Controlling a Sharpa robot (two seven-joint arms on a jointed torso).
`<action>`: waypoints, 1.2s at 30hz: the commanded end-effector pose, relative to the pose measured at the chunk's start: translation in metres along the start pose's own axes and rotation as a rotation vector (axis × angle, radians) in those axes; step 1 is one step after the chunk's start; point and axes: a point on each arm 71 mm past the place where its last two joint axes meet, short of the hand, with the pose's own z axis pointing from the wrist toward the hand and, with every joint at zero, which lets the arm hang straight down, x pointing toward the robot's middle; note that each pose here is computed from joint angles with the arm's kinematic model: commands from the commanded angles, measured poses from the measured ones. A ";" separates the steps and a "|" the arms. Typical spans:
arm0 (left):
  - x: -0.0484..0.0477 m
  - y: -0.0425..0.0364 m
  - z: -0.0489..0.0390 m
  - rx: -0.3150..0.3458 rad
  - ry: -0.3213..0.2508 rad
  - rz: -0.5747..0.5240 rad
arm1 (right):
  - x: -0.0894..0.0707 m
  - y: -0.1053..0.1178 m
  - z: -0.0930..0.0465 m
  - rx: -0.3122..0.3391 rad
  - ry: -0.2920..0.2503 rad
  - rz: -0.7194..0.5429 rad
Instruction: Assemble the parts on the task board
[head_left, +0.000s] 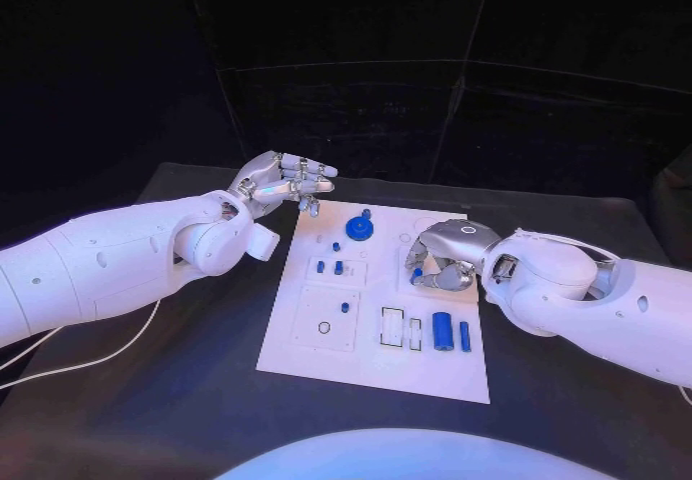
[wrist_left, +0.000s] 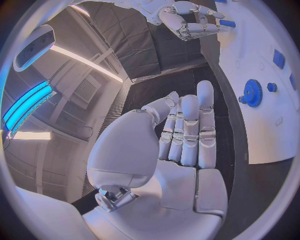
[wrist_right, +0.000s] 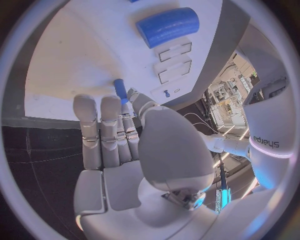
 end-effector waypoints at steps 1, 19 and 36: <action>0.0014 -0.0007 0.0005 -0.001 0.015 -0.012 | 0.002 -0.001 0.001 0.011 0.040 -0.034; 0.0004 -0.0006 0.0003 -0.002 0.013 -0.011 | 0.001 0.001 0.005 0.005 0.015 -0.037; -0.0012 -0.0005 -0.0007 0.000 0.009 -0.009 | -0.014 0.018 -0.010 -0.051 -0.119 0.066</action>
